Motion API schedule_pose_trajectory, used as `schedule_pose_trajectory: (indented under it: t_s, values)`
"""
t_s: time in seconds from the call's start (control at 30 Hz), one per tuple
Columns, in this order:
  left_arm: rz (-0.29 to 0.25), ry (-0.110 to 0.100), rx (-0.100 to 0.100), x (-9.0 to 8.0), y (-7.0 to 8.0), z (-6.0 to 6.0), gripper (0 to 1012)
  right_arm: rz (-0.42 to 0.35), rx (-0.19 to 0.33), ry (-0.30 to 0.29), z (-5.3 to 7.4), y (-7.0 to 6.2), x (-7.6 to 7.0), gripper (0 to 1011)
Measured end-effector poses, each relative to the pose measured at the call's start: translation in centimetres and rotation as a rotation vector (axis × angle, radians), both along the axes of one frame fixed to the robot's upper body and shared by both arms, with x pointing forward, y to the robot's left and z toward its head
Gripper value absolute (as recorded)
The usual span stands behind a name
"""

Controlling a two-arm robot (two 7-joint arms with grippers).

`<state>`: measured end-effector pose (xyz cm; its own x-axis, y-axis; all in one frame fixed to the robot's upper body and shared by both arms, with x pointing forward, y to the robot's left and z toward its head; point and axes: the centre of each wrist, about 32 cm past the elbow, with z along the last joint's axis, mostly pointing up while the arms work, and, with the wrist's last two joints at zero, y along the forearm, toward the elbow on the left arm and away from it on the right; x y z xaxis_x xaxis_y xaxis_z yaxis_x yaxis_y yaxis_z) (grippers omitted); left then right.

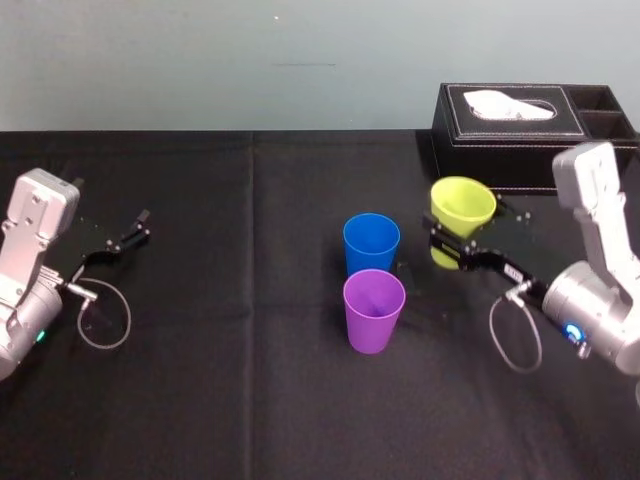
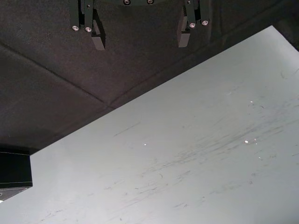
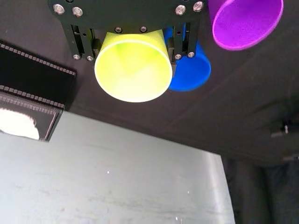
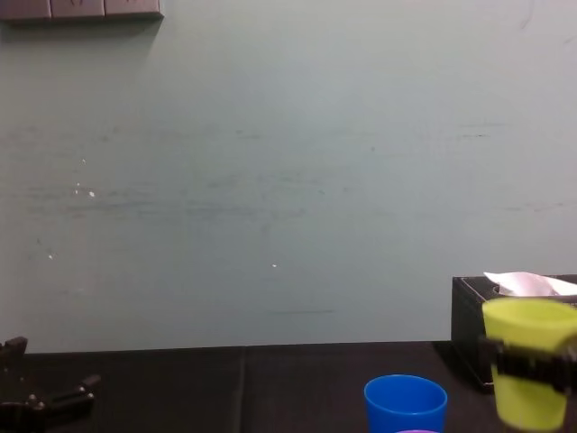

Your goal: Stack the three plastic cups sequentially using one hand.

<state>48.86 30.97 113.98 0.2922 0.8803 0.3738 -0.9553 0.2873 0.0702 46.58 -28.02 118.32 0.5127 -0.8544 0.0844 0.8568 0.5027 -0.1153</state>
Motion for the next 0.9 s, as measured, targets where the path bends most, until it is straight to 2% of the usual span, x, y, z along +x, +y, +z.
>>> schedule_pose_trajectory:
  t_s: [0.03, 0.13, 0.2, 0.33, 0.63, 0.9]
  values:
    - [0.000, 0.000, 0.000, 0.0, 0.0, 0.0, 1011, 0.000, 0.005, -0.002, 0.7, 0.0, 0.2, 743]
    - [0.000, 0.000, 0.000, 0.0, 0.0, 0.0, 1012, 0.005, 0.011, -0.007, 1.5, 0.2, 0.6, 743]
    - [0.000, 0.000, 0.000, 0.0, 0.0, 0.0, 1011, 0.016, 0.014, -0.018, 2.5, 0.6, 1.1, 743]
    - [0.000, 0.000, 0.000, 0.0, 0.0, 0.0, 1011, 0.036, 0.008, -0.048, 3.3, 1.5, 1.7, 743]
    - [0.000, 0.000, 0.000, 0.0, 0.0, 0.0, 1011, 0.076, 0.014, -0.058, 3.4, 3.5, 3.2, 743]
    - [0.000, 0.000, 0.000, 0.0, 0.0, 0.0, 1011, 0.114, 0.019, -0.044, 3.0, 4.7, 3.8, 743]
